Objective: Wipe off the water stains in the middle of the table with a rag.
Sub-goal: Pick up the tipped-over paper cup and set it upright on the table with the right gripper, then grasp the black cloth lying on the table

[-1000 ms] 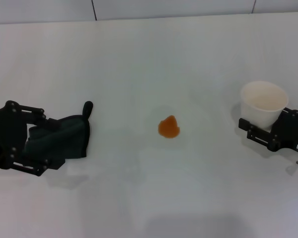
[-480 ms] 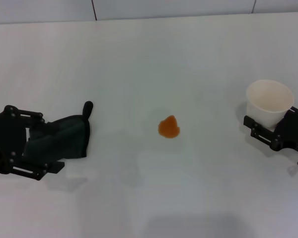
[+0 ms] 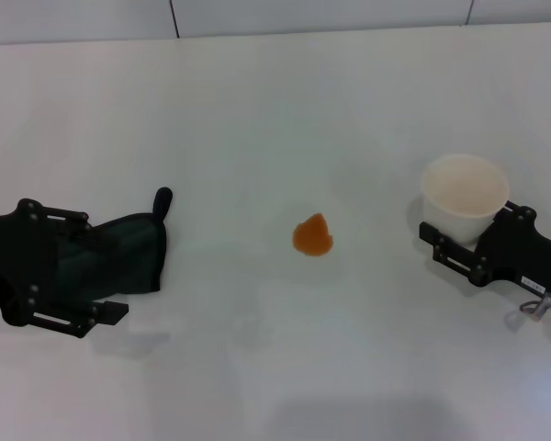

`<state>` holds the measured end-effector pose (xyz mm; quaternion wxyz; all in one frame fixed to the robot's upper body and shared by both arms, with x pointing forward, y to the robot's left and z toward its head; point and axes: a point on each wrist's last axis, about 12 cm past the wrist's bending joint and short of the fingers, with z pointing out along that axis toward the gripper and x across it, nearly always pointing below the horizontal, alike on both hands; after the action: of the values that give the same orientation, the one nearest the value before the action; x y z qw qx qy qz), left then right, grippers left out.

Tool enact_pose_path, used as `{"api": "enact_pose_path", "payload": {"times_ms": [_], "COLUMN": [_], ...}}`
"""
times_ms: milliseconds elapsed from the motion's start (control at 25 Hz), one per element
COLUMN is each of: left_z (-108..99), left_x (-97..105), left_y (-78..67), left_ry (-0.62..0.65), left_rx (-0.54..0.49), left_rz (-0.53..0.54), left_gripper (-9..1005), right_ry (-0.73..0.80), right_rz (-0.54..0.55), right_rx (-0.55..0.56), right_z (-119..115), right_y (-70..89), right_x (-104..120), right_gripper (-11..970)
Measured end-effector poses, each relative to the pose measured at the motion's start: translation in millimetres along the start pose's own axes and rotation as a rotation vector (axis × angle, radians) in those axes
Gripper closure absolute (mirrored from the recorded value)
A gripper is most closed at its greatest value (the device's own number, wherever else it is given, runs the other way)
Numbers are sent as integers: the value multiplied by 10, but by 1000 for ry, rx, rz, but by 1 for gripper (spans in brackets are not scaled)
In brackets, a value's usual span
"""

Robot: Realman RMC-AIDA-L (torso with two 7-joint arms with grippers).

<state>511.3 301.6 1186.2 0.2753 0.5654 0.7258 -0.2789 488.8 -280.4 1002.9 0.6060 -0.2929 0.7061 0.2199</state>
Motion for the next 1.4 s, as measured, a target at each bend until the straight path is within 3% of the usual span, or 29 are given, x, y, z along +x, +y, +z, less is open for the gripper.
{"api": "enact_pose_path", "payload": {"times_ms": [960, 1160, 1400], "left_z": [7, -2, -5], "left_x": [-8, -3, 5], "left_y": [3, 6, 3], "left_ry": [-2, 0, 1], "left_rx": [-1, -3, -3], "left_rz": [3, 4, 2], "left_gripper": [188, 188, 188], "right_ry": [40, 43, 50], "right_rz": [3, 3, 6], "right_rx": [21, 25, 32], "right_z": [-33, -40, -76], "right_y": [2, -8, -29], "right_x": [68, 71, 82], "right_gripper": [302, 95, 92]}}
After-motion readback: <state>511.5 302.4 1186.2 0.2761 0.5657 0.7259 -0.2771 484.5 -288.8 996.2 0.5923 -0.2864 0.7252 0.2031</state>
